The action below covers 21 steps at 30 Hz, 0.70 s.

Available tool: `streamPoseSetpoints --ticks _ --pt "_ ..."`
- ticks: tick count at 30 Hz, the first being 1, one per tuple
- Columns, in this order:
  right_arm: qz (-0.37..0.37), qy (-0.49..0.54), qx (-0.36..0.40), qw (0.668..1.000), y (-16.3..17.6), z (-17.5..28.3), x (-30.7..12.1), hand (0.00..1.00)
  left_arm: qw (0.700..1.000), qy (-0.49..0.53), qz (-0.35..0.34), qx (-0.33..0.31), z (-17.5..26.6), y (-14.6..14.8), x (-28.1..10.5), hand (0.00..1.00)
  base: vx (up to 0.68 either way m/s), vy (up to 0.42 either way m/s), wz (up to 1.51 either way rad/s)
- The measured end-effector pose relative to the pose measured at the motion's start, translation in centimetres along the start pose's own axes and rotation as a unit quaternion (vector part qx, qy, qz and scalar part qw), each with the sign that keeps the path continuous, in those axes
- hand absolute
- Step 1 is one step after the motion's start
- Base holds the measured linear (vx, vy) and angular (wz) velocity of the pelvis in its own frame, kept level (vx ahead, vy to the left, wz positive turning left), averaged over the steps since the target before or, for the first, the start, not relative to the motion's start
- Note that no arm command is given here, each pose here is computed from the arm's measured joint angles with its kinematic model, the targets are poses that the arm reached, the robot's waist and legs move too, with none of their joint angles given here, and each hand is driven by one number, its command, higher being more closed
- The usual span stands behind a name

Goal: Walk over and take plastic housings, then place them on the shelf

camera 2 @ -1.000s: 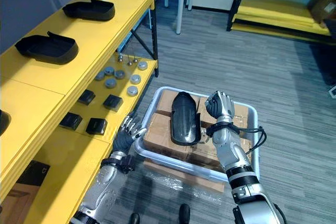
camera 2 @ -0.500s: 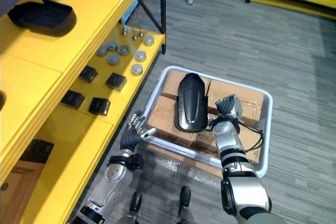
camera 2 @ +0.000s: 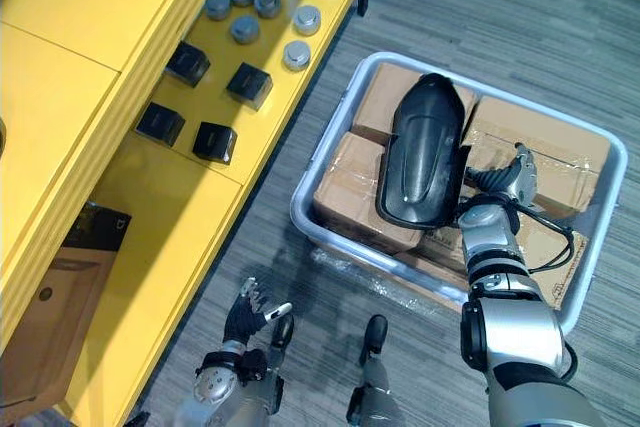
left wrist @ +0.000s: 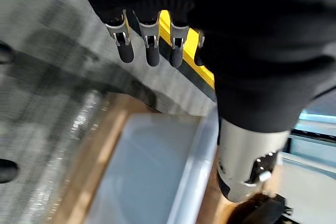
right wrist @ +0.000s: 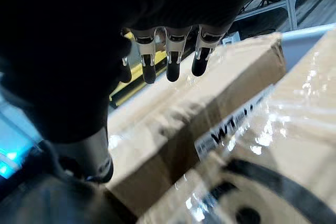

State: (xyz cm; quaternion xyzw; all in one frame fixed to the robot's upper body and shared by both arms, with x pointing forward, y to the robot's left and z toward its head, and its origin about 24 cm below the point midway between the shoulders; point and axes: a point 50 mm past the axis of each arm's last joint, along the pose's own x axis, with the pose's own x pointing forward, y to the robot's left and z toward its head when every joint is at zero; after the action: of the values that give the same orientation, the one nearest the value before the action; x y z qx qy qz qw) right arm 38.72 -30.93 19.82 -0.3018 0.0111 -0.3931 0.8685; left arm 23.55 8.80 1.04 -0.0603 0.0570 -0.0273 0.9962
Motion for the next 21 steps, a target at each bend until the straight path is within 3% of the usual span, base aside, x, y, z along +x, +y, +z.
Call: streamPoseSetpoints --ticks 4,5,10,11,21 --pt "-0.015 0.007 -0.013 1.0 -1.3 -0.4 0.7 0.0 1.0 -0.021 -0.014 -0.017 0.7 -0.7 -0.6 0.0 -0.01 0.0 0.14" --pt "-0.022 0.01 -0.015 1.0 -2.1 -0.5 1.1 1.0 0.999 -0.026 -0.017 -0.021 0.9 -0.8 -0.8 0.0 -0.01 -0.006 0.16" --pt "-0.051 0.024 -0.022 0.998 -5.3 -1.7 2.4 1.0 0.999 -0.028 -0.029 -0.025 0.8 -0.8 -1.2 0.0 0.01 -0.018 0.17" --pt "-0.055 0.029 -0.024 0.998 -5.9 -2.0 2.6 0.0 0.999 -0.029 -0.032 -0.026 0.9 -0.9 -1.2 0.0 0.02 -0.023 0.19" --pt "-0.048 0.04 -0.008 0.998 -5.3 -2.3 2.3 0.0 0.997 -0.051 -0.031 -0.041 1.9 -1.4 -1.1 0.0 0.02 -0.025 0.05"
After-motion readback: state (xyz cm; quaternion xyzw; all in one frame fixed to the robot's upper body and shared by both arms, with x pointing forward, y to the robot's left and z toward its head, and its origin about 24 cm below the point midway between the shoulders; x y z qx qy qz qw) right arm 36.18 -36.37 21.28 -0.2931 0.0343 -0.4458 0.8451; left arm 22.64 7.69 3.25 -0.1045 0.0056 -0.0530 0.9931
